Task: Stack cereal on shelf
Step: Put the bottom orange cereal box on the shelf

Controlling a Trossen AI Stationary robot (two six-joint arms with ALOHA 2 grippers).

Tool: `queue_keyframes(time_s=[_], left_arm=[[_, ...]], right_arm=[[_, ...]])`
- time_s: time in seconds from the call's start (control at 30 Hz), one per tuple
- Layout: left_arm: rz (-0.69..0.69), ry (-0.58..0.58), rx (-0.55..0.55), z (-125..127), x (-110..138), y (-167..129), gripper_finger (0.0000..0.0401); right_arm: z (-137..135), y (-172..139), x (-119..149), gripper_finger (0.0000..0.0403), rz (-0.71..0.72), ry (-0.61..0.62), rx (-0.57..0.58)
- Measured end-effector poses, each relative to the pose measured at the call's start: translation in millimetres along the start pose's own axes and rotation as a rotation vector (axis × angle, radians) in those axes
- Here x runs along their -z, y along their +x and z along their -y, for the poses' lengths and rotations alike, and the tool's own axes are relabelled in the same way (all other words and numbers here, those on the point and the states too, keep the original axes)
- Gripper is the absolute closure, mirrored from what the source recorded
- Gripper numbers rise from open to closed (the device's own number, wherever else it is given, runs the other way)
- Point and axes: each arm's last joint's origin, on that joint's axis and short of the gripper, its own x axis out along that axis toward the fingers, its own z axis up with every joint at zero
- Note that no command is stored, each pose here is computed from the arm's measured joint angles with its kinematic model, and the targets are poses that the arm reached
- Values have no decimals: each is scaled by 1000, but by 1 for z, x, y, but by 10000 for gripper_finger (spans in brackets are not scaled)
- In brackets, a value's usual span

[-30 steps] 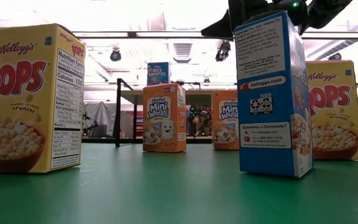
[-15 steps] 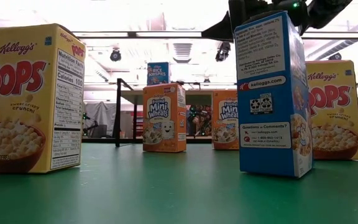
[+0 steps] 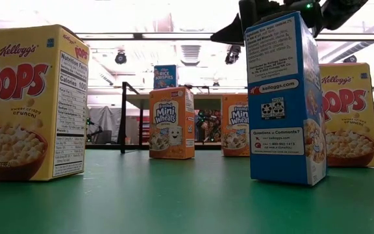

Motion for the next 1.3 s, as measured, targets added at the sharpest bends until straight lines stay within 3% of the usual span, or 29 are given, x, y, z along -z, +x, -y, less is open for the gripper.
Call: queue_keyframes(time_s=[0.4, 0.63, 1.07, 1.3], left_arm=[[108, -13, 67, 5, -9, -29, 239], [257, 25, 94, 6, -17, -41, 239], [663, 161, 53, 9, -69, -76, 239], [731, 238, -29, 8, -98, -86, 239]], right_arm=[[0, 0, 0, 394, 0, -1, 0], [0, 0, 0, 394, 0, -2, 0], [0, 0, 1, 394, -9, 6, -2], [0, 0, 0, 394, -7, 7, -1]])
